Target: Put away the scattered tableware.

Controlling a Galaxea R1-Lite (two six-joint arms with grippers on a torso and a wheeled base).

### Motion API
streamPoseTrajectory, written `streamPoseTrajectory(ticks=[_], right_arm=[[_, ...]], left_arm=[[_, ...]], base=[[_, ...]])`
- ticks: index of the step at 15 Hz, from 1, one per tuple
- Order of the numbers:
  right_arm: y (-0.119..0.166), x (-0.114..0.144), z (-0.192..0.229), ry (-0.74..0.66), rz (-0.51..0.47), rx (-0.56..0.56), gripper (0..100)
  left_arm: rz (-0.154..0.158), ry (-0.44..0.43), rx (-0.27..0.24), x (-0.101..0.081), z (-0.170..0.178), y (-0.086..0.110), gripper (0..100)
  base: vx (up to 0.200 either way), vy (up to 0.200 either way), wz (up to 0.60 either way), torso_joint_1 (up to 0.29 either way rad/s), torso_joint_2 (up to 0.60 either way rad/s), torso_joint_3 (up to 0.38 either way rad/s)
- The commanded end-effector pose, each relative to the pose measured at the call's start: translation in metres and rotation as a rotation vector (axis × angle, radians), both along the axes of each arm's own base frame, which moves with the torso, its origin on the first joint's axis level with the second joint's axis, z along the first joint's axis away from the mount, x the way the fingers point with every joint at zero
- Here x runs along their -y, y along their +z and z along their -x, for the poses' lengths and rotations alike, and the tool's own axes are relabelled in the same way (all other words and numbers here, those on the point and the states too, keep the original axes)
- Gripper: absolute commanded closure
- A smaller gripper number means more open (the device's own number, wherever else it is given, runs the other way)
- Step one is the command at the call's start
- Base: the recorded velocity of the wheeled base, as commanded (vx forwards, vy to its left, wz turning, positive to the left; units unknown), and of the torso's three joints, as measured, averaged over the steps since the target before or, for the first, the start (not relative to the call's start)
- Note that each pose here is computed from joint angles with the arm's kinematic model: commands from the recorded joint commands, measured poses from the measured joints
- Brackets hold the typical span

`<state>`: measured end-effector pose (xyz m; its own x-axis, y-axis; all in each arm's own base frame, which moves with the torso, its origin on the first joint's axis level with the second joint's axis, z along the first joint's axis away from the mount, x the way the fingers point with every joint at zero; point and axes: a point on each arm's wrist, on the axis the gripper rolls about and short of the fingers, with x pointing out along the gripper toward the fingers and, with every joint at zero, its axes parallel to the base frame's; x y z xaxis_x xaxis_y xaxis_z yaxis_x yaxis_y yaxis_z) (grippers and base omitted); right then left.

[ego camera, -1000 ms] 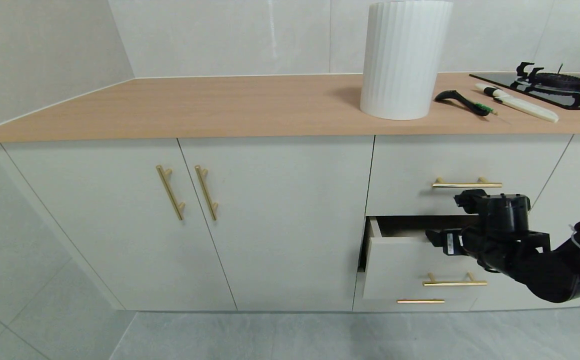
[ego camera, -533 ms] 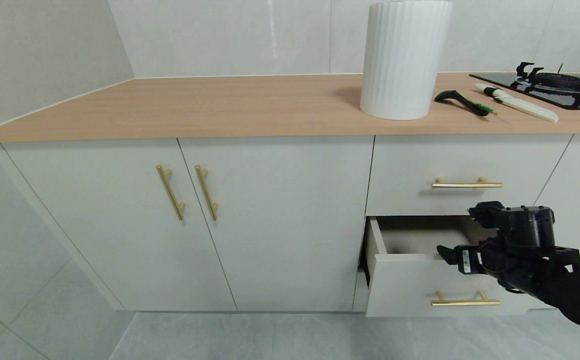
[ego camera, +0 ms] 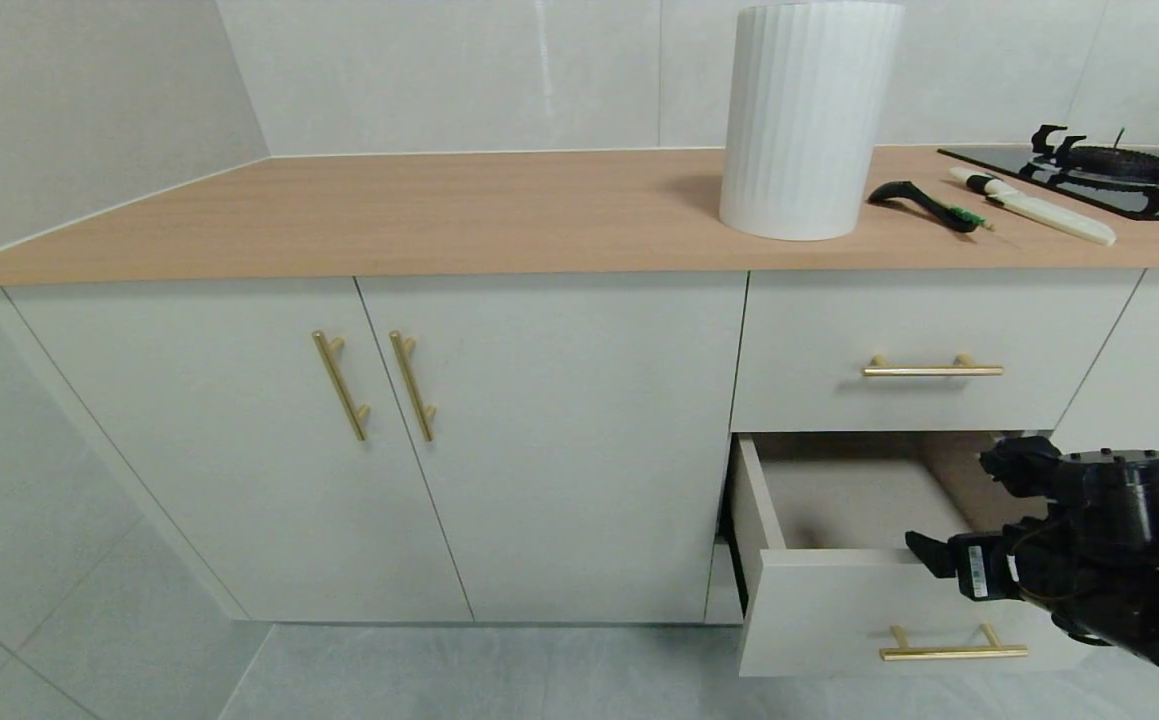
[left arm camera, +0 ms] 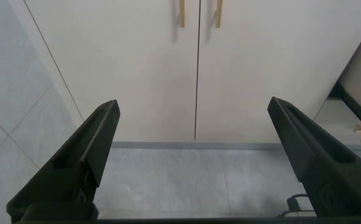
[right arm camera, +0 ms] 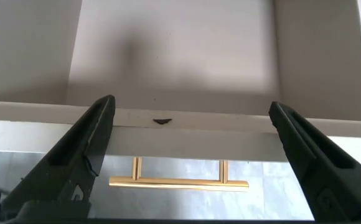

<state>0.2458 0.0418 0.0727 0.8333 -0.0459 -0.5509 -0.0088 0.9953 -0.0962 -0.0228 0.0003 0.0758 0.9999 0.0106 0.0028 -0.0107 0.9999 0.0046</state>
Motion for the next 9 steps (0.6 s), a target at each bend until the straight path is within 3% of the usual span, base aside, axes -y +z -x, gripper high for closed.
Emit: streamPoseTrajectory(ticks=[1, 9], right_arm=[[-0.001, 0.0, 0.013, 0.012, 0.004, -0.021, 0], [-0.009, 0.002, 0.059, 0.049, 0.019, -0.086, 0]], left_arm=[[0.0, 0.002, -0.001, 0.0, 0.0, 0.0, 0], [0.0, 0.0, -0.001, 0.0, 0.0, 0.0, 0]], base=[[0.0, 0.0, 0.0, 0.0, 0.0, 0.0], [0.0, 0.0, 0.0, 0.0, 0.0, 0.0]])
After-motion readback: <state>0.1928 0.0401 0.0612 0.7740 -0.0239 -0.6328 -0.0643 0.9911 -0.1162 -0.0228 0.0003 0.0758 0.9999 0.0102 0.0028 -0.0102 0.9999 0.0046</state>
